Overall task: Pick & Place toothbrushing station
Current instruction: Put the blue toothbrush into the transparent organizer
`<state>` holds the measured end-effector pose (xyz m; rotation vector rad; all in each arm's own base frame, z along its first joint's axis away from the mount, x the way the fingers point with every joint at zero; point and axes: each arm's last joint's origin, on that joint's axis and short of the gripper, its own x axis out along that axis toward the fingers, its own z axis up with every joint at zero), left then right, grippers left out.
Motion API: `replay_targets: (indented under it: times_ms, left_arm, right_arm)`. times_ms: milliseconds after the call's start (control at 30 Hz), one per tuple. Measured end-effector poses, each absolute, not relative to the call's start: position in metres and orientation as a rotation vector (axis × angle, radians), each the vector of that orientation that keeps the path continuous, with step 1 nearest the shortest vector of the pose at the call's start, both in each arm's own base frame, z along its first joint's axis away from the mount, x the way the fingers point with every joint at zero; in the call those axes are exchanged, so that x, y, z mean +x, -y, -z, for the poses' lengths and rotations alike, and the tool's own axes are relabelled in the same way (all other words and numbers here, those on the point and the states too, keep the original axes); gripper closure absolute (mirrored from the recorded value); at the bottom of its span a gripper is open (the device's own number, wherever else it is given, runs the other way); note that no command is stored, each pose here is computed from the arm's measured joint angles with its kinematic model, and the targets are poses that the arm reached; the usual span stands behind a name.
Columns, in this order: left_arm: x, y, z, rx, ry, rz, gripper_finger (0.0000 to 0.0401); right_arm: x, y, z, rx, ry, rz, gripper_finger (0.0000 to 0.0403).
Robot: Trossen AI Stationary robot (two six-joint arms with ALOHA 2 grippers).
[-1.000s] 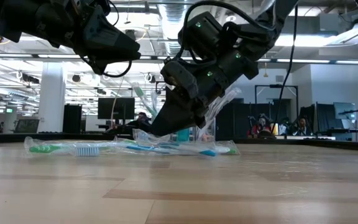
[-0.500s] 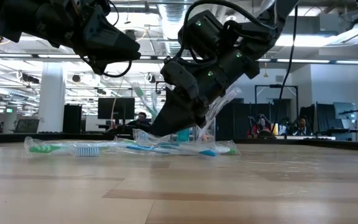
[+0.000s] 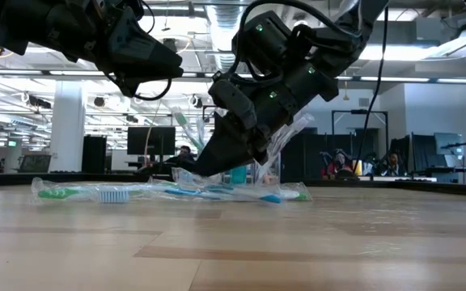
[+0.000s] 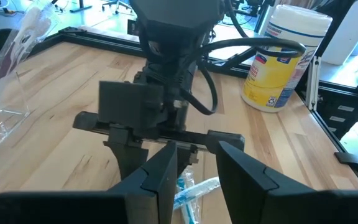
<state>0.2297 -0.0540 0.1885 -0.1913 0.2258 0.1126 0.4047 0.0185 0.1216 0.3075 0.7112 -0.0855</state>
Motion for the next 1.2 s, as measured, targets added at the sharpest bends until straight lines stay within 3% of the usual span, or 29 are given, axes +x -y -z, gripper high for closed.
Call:
replay_targets:
  times_ms: [600, 1033, 1200]
  left_arm:
    - [0.229, 0.054, -0.187, -0.190, -0.232, -0.111, 0.0295]
    - [0.229, 0.054, -0.187, -0.190, -0.232, -0.111, 0.0295]
    - [0.229, 0.054, -0.187, -0.190, -0.232, -0.111, 0.0295]
  right_arm:
    - [0.438, -0.017, -0.102, 0.296, -0.792, 0.072, 0.0307]
    - [0.439, -0.020, -0.111, 0.253, -0.780, 0.047, 0.0393]
    - [0.440, -0.020, -0.111, 0.253, -0.774, 0.047, 0.0391]
